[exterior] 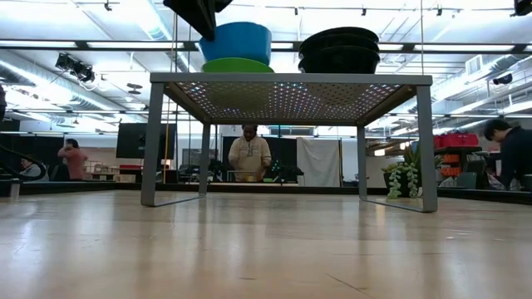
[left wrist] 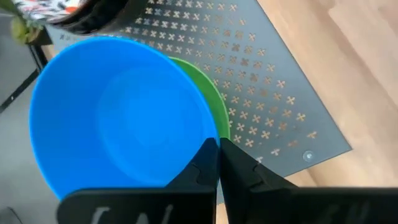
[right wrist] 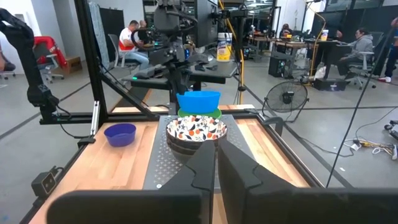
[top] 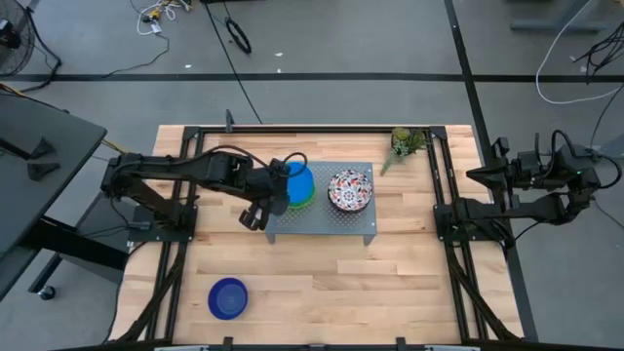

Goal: Pick & Place Mini bowls
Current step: Stack the light blue bowl on top of the other light green bowl on the shelf

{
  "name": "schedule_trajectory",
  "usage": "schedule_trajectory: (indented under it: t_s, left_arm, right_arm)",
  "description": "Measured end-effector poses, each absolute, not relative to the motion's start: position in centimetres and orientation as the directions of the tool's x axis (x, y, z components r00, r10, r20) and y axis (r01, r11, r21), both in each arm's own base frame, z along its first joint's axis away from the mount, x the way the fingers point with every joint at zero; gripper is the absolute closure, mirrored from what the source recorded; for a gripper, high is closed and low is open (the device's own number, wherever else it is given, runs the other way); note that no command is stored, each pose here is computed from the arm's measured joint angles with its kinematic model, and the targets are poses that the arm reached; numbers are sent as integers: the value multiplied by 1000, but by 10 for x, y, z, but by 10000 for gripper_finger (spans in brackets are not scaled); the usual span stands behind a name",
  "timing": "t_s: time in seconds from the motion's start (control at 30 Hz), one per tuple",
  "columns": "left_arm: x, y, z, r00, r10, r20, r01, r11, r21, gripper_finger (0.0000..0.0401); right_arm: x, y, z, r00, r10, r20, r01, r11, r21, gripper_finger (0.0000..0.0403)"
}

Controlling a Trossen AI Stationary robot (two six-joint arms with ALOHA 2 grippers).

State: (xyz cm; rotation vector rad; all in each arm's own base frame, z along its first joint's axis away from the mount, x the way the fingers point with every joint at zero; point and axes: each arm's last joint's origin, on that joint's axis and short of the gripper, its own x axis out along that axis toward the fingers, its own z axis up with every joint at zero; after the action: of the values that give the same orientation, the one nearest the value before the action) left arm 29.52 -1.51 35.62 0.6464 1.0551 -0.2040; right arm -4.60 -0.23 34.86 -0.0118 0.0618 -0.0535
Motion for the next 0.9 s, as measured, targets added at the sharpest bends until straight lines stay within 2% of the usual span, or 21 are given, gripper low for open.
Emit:
schedule_trajectory:
  t_s: [0.27, 0.77, 0.9]
  left_arm:
    - [301, -16, 350, 482, 145, -864, 561, 706, 432, 396]
    - [299, -14, 349, 453, 177, -874, 585, 681, 441, 386]
    - [298, -14, 348, 443, 178, -879, 591, 680, 435, 394]
  right_arm:
    - [-46, -2, 348, 997, -54, -62, 53, 998, -13, 380]
    - [-46, -2, 348, 997, -54, -61, 53, 998, -13, 380]
    - [-46, -2, 348, 997, -54, -61, 53, 998, -13, 380]
